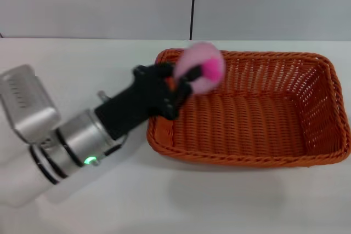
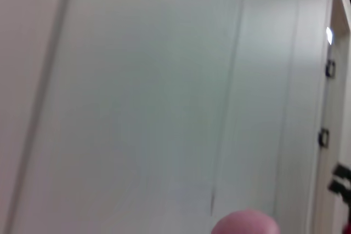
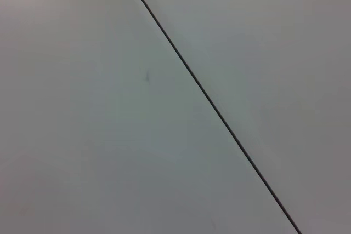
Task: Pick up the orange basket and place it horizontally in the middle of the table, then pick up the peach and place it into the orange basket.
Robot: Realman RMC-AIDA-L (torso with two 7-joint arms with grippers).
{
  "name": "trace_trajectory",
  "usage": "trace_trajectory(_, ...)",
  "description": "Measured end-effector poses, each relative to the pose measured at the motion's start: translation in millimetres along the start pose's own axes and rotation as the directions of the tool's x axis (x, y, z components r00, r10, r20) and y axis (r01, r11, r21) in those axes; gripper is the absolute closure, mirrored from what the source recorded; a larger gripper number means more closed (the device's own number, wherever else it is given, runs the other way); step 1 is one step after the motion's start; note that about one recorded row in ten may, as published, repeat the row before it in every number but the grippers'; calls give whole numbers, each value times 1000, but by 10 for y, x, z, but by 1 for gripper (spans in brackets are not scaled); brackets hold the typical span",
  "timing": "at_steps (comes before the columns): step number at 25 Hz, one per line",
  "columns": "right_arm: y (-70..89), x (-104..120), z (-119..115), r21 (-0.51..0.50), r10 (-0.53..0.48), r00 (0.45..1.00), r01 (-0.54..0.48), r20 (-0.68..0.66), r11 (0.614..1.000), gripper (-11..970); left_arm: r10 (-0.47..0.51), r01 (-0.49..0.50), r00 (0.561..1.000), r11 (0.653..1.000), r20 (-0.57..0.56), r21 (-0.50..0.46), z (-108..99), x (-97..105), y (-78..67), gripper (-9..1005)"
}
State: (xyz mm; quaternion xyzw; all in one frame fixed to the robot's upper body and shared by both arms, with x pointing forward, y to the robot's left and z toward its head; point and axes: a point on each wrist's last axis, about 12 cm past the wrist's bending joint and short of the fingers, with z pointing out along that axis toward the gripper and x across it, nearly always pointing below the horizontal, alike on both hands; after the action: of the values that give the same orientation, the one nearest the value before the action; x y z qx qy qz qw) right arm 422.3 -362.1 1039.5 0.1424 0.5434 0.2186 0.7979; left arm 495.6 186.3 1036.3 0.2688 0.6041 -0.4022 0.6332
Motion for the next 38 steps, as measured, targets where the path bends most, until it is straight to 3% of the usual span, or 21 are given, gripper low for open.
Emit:
trace_trajectory(2, -2, -2, -9, 2, 2, 1000, -2, 0, 1000, 359, 34, -34, 999, 999, -28, 11, 86, 53, -72, 825)
trace_trajectory(8, 0, -3, -11, 0, 6, 1000, -6, 0, 1000, 358, 53, -52, 998, 999, -28, 11, 106, 78, -130, 680)
trace_trajectory(22, -37, -55, 39, -1, -27, 999, 27, 17, 1000, 357, 43, -44, 999, 998, -25, -44, 0, 102, -103, 210)
trace_trajectory(26, -83, -107, 25, 27, -46, 998, 45, 43, 999, 359, 69, -51, 995, 969, 71, -240, -385, 31, 61, 168)
trace_trajectory(27, -89, -113, 24, 32, -48, 998, 47, 48, 998, 359, 69, -51, 995, 969, 71, -240, -385, 31, 61, 157)
trace_trajectory(28, -98, -124, 25, 39, -57, 997, 55, 55, 998, 359, 104, -42, 984, 921, 142, -388, -687, -25, 136, 147)
trace_trajectory(30, -101, -131, 24, 41, -62, 996, 60, 59, 997, 358, 136, -36, 974, 883, 181, -468, -875, -66, 164, 147)
trace_trajectory(32, -103, -141, 21, 43, -75, 995, 72, 65, 997, 357, 178, -29, 962, 823, 209, -567, -1137, -91, 162, 147)
trace_trajectory(36, -103, -128, 8, 60, -118, 991, 114, 65, 992, 357, 218, -18, 955, 722, 202, -692, -1512, -75, 114, 147)
trace_trajectory(38, -91, -109, 26, 63, -133, 989, 129, 66, 990, 358, 218, -19, 958, 690, 184, -723, -1634, -45, 75, 147)
